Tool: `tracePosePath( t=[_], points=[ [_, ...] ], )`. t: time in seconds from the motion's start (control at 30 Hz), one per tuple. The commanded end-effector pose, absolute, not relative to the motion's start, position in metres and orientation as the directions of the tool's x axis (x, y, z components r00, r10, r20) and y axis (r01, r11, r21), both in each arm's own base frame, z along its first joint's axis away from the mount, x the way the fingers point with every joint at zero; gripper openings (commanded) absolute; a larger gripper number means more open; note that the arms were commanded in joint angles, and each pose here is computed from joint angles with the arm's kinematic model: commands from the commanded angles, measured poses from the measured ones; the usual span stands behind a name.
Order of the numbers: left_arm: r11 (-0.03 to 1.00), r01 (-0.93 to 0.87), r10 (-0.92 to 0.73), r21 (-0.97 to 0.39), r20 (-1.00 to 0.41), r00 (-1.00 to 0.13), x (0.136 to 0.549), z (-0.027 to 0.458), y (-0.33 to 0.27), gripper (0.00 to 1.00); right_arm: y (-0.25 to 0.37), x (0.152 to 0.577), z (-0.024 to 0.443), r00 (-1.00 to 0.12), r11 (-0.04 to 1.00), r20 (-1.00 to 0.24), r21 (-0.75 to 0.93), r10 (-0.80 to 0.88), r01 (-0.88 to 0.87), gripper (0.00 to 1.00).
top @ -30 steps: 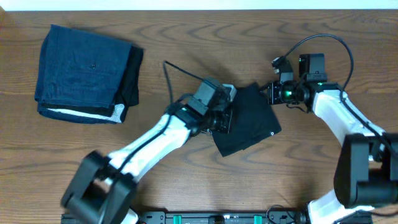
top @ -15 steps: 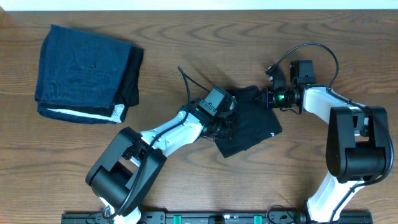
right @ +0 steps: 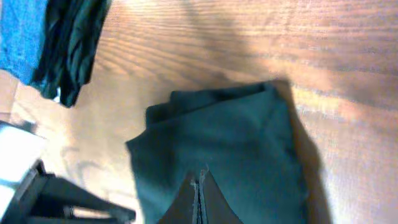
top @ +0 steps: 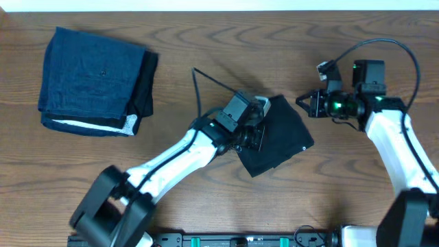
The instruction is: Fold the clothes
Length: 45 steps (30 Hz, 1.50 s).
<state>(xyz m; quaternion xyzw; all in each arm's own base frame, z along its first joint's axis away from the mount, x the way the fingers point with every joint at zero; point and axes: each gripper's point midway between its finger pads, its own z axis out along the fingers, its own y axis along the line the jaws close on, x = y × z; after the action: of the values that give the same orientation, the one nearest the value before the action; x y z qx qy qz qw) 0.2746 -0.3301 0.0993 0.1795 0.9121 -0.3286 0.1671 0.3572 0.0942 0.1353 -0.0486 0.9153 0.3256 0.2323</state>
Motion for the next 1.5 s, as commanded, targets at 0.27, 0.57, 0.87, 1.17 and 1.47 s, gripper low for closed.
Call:
tracePosePath(
  t=[0.27,0.57,0.87,1.17,1.47],
  points=[
    [0.741,0.470,0.206,-0.480,-0.503,-0.839,0.309,0.069,-0.344,0.17,0.077,0.311,0.070,-0.965,0.858,-0.257,0.506,0.055,-0.086,0.01],
    [0.739,0.410,0.207,-0.536,-0.399,-0.894,0.305,0.010,-0.355,0.17,0.067,0.282,0.011,-0.964,0.877,-0.183,0.473,0.191,0.084,0.01],
    [0.711,0.398,0.190,-0.580,-0.387,-0.902,0.301,0.024,-0.361,0.12,0.063,0.277,0.000,-0.957,0.878,-0.174,0.460,0.231,0.129,0.01],
    [0.610,0.511,0.108,-0.606,-0.575,-0.811,0.312,0.128,-0.371,0.15,0.064,0.277,0.000,-0.957,0.877,-0.175,0.463,0.231,0.127,0.01],
    [0.618,0.448,0.079,-0.647,-0.515,-0.853,0.316,0.095,-0.383,0.16,0.064,0.278,0.000,-0.956,0.877,-0.179,0.464,0.231,0.125,0.01]
  ],
)
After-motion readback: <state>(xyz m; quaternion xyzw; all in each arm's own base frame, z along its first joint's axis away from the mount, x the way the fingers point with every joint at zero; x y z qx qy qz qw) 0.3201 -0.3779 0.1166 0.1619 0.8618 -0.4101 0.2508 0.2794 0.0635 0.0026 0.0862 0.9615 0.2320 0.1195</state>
